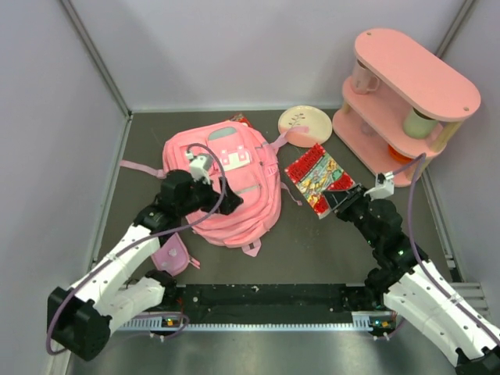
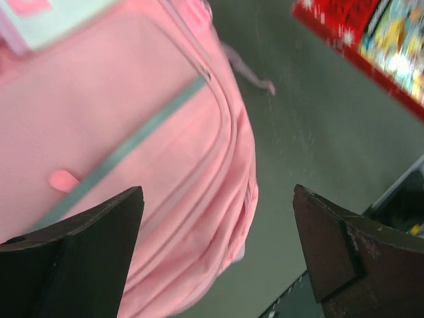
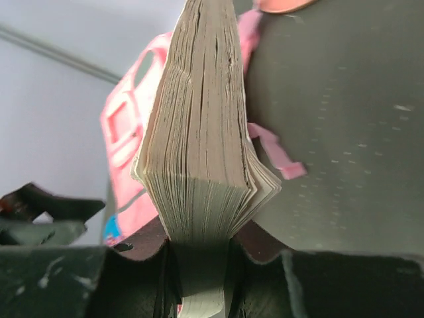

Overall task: Pack the student bag
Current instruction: Pick up the book from the center of the board, then place the book in the student bag.

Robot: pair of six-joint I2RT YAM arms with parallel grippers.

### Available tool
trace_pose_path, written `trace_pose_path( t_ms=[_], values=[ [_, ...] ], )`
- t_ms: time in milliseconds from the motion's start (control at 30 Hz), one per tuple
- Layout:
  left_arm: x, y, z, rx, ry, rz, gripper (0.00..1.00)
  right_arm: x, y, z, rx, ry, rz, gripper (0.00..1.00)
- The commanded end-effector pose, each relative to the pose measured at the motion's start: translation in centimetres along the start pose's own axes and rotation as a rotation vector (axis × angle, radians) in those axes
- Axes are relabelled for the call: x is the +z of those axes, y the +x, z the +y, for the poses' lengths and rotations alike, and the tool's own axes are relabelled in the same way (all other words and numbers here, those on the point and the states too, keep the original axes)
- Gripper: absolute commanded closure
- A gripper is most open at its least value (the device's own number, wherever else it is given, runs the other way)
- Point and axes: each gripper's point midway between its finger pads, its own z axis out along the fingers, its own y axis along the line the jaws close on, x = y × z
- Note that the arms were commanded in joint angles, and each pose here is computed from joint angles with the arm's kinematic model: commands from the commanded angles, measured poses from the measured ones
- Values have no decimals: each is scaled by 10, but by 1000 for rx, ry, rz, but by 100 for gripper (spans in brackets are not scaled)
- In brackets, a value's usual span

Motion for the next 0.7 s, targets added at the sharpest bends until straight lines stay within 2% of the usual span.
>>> trace_pose_path(
  t_ms=[0, 33, 67, 167, 267, 500, 633, 667],
  values=[
    [1, 35, -8, 204, -54, 181, 2, -6, -30, -3, -53, 86, -96, 100],
    [3, 57, -17, 256, -33, 266, 2, -5, -29, -3, -52, 87, -91, 100],
    [3, 64, -23, 276, -13, 299, 2, -5, -30, -1, -51, 85, -91, 100],
    [2, 82, -32, 309, 19, 363, 5, 0, -29, 1, -52, 89, -74, 100],
    [1, 94, -22, 316, -6, 398, 7, 3, -25, 4, -54, 83, -51, 100],
    [7, 104, -17, 326, -29, 484, 29, 7, -18, 4, -42, 71, -23, 100],
    [11, 111, -15, 319, -30, 523, 46, 9, -13, 5, -34, 63, -7, 100],
    [12, 112, -14, 314, -33, 528, 47, 9, -13, 5, -33, 63, -5, 100]
  ],
)
